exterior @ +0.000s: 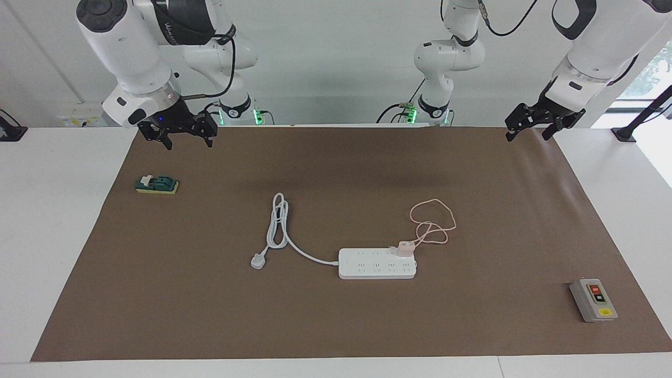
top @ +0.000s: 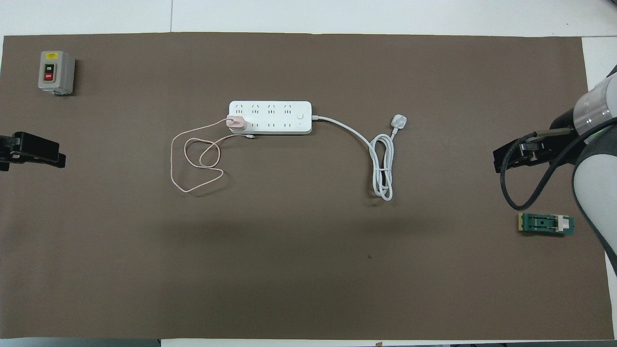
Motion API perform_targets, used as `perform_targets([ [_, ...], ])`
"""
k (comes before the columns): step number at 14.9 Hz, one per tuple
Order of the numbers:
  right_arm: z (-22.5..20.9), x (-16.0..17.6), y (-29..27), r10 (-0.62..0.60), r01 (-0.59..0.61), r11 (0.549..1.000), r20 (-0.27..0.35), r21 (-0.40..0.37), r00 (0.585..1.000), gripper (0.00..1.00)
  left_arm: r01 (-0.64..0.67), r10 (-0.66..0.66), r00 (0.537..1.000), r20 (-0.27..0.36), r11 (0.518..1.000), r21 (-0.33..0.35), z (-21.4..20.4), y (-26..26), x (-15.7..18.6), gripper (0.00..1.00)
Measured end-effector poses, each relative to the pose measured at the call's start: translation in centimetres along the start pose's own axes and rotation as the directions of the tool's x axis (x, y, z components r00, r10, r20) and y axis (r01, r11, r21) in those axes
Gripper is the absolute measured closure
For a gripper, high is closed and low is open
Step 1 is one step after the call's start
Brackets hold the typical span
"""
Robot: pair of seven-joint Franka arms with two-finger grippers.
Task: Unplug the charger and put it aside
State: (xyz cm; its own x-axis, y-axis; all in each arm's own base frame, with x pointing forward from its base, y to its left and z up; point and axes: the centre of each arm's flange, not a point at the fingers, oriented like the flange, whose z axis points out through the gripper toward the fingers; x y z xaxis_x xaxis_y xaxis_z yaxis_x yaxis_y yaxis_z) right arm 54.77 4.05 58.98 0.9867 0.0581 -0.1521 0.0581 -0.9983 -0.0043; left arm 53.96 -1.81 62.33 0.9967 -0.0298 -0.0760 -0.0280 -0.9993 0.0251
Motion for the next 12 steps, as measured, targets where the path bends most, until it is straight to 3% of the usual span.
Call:
perform_targets([
  [3, 0.2, -0.2, 0.1, 0.001, -0.001, 1.000, 0.022, 0.000, 1.000, 0.00, 0.000, 0.000, 1.000, 0.000, 1.000, 0.000, 0.0, 0.0, 0.0, 0.00],
  [10, -0.9, 0.7, 1.0, 0.025, -0.025, 0.999, -0.007, 0.027, 1.000, 0.00, 0.000, 0.000, 1.000, 0.000, 1.000, 0.000, 0.0, 0.0, 0.0, 0.00],
  [12, -1.3, 1.0, -0.4, 0.100, -0.099, 0.994, -0.020, 0.052, 0.995, 0.00, 0.000, 0.000, 1.000, 0.000, 1.000, 0.000, 0.0, 0.0, 0.0, 0.00],
])
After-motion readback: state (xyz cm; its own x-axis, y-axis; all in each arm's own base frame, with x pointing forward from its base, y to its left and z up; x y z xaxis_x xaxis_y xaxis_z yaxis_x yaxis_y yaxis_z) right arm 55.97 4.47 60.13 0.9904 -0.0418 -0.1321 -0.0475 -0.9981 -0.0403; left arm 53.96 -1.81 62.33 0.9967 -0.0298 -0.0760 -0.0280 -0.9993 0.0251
